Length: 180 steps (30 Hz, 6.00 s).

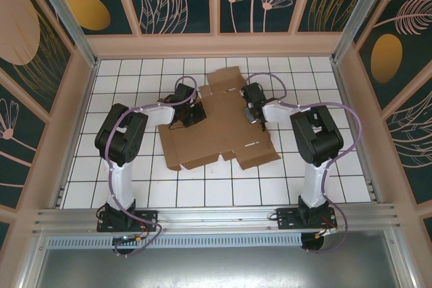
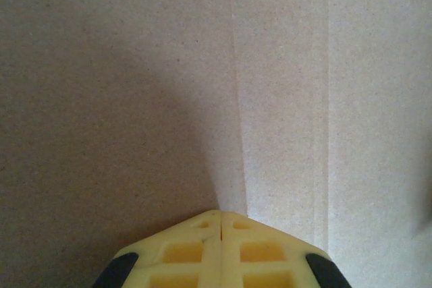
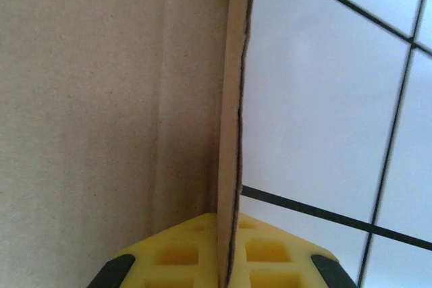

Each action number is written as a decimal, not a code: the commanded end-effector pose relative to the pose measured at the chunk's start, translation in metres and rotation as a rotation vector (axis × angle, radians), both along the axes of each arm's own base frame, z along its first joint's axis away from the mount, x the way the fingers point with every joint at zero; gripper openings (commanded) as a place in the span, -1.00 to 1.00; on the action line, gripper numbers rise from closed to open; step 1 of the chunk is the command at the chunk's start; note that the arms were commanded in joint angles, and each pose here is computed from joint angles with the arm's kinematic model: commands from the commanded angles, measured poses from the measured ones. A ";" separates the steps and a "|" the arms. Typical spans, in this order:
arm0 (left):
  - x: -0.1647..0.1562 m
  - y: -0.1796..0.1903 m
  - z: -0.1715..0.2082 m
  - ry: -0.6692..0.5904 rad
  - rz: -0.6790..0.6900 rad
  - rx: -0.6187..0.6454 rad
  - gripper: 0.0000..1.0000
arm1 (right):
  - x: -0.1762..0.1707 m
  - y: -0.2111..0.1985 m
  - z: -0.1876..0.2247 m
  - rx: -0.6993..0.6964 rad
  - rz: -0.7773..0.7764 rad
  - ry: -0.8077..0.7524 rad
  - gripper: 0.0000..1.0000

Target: Fold the paper box

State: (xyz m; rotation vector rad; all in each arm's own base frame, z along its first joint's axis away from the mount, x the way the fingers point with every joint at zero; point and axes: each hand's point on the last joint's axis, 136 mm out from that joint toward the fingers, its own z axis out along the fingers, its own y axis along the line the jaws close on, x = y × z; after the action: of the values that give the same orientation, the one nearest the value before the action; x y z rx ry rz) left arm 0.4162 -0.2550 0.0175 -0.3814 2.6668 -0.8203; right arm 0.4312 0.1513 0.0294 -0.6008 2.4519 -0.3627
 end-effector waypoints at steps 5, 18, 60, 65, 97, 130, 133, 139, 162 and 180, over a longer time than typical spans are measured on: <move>-0.019 0.013 -0.025 0.091 0.015 0.051 -1.00 | 0.011 -0.004 0.025 0.048 -0.001 -0.069 -0.83; -0.021 0.007 -0.030 0.097 -0.029 0.040 -1.00 | -0.011 -0.005 0.021 1.022 0.008 0.337 -0.08; -0.005 0.011 -0.009 0.064 -0.014 0.026 -1.00 | 0.017 -0.030 0.140 0.190 -0.009 -0.021 -1.00; -0.013 0.009 -0.027 0.105 -0.008 -0.004 -1.00 | 0.022 -0.014 0.130 0.014 -0.010 0.008 -1.00; -0.025 0.008 -0.035 0.129 0.023 -0.064 -1.00 | -0.007 0.164 0.106 0.144 0.161 0.113 -1.00; -0.010 0.018 0.070 -0.081 0.016 -0.055 -0.95 | 0.012 0.054 0.085 0.346 0.165 0.183 -0.59; -0.010 0.013 0.074 -0.072 -0.007 -0.075 -0.86 | -0.006 0.063 0.065 0.457 0.175 0.256 -0.53; -0.038 0.020 0.029 0.038 0.025 -0.088 -0.97 | -0.028 0.057 0.014 0.518 0.084 0.343 -0.52; -0.057 0.038 0.011 0.074 0.061 -0.030 -1.00 | -0.026 0.027 -0.016 -0.258 0.035 0.055 -0.85; -0.034 0.031 0.069 -0.034 0.032 -0.101 -0.84 | -0.003 0.075 0.040 0.190 0.335 0.031 -0.03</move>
State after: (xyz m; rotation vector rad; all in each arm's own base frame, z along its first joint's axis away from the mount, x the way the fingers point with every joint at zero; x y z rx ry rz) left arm 0.3872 -0.2228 0.0881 -0.4353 2.5735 -0.9075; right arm 0.4200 0.2142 0.0461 -0.9101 2.3854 -0.1144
